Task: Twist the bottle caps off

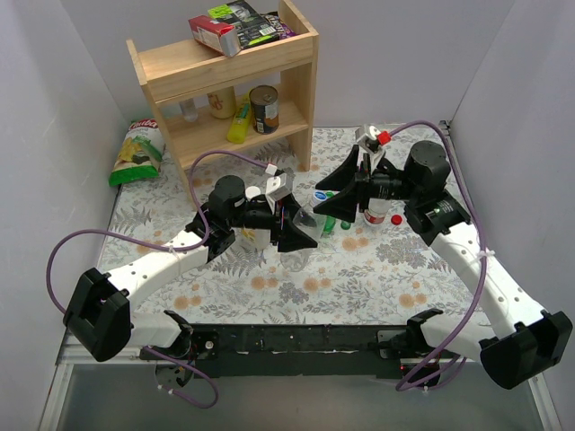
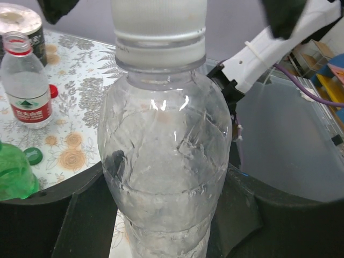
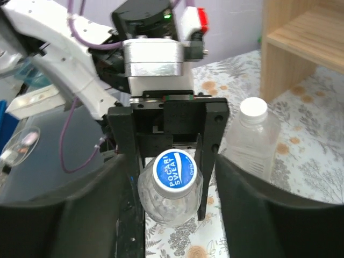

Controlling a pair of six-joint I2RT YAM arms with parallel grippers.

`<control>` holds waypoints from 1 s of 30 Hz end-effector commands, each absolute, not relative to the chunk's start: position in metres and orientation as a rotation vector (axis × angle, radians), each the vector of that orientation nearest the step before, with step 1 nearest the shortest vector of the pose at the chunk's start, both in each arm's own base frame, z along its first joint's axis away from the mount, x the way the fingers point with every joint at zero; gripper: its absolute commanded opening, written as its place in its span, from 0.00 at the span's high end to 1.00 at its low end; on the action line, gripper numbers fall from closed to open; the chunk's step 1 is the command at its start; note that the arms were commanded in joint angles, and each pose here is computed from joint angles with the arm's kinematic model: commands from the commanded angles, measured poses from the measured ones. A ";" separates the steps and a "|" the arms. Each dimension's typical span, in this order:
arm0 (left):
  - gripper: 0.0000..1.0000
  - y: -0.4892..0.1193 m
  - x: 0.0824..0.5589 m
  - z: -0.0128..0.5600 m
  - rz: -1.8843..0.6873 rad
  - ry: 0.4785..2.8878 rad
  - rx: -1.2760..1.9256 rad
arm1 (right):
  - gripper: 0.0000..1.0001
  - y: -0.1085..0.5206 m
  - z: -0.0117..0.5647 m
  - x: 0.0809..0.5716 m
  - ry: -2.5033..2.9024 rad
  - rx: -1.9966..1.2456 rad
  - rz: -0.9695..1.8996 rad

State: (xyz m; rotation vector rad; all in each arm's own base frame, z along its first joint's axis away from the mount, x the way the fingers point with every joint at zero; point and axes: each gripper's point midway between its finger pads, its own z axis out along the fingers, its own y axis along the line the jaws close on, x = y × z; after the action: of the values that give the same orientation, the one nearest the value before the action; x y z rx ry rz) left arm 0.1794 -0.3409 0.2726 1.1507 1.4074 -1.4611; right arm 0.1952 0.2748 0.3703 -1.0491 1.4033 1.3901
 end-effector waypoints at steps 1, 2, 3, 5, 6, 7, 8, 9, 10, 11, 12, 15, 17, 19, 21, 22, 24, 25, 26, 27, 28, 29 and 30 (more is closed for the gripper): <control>0.66 -0.342 0.201 0.293 -1.320 1.382 1.060 | 0.18 0.264 0.383 0.214 1.485 -0.830 1.267; 0.66 -0.342 0.204 0.293 -1.309 1.394 1.046 | 0.16 0.257 0.388 0.227 1.511 -0.715 1.204; 0.66 -0.341 0.209 0.291 -1.288 1.415 1.021 | 0.15 0.253 0.388 0.234 1.540 -0.649 1.176; 0.66 -0.340 0.220 0.289 -1.242 1.450 0.964 | 0.15 0.247 0.389 0.243 1.576 -0.507 1.145; 0.66 -0.340 0.224 0.288 -1.227 1.468 0.942 | 0.15 0.249 0.386 0.243 1.594 -0.474 1.144; 0.66 -0.339 0.230 0.286 -1.200 1.488 0.910 | 0.16 0.249 0.387 0.244 1.599 -0.442 1.135; 0.66 -0.338 0.233 0.285 -1.189 1.501 0.895 | 0.17 0.249 0.379 0.249 1.646 -0.398 1.108; 0.66 -0.338 0.235 0.285 -1.178 1.513 0.882 | 0.19 0.252 0.376 0.249 1.666 -0.388 1.103; 0.66 -0.337 0.240 0.284 -1.157 1.526 0.856 | 0.23 0.251 0.380 0.250 1.673 -0.377 1.092; 0.66 -0.336 0.241 0.282 -1.150 1.537 0.847 | 0.25 0.251 0.375 0.256 1.698 -0.351 1.067; 0.66 -0.335 0.243 0.282 -1.139 1.540 0.836 | 0.27 0.252 0.371 0.255 1.724 -0.346 1.059; 0.66 -0.333 0.247 0.282 -1.119 1.554 0.815 | 0.30 0.255 0.369 0.254 1.733 -0.337 1.048; 0.66 -0.334 0.246 0.281 -1.122 1.556 0.819 | 0.33 0.259 0.367 0.251 1.735 -0.357 1.069; 0.66 -0.335 0.246 0.280 -1.125 1.557 0.821 | 0.35 0.265 0.369 0.249 1.716 -0.371 1.095; 0.66 -0.336 0.245 0.280 -1.128 1.557 0.823 | 0.37 0.269 0.368 0.247 1.712 -0.382 1.109; 0.66 -0.336 0.244 0.280 -1.129 1.556 0.825 | 0.38 0.271 0.370 0.247 1.699 -0.386 1.115; 0.66 -0.337 0.244 0.280 -1.128 1.557 0.828 | 0.38 0.274 0.371 0.248 1.688 -0.397 1.121; 0.66 -0.337 0.244 0.280 -1.127 1.557 0.830 | 0.39 0.276 0.373 0.248 1.680 -0.403 1.124; 0.66 -0.337 0.243 0.279 -1.126 1.557 0.832 | 0.39 0.278 0.373 0.250 1.684 -0.405 1.126; 0.66 -0.338 0.243 0.279 -1.126 1.557 0.835 | 0.39 0.279 0.373 0.251 1.686 -0.408 1.126; 0.66 -0.338 0.243 0.279 -1.125 1.556 0.836 | 0.41 0.280 0.373 0.250 1.686 -0.414 1.131; 0.66 -0.338 0.242 0.279 -1.126 1.556 0.837 | 0.42 0.282 0.371 0.252 1.689 -0.418 1.134; 0.66 -0.339 0.242 0.278 -1.126 1.556 0.840 | 0.44 0.283 0.371 0.252 1.689 -0.420 1.137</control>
State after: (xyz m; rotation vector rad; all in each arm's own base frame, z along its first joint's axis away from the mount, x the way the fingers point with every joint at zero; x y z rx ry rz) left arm 0.2427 -0.3372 0.2488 0.8382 1.6362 -1.1358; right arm 0.2483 0.2762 0.3458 -0.4059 1.7765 1.1099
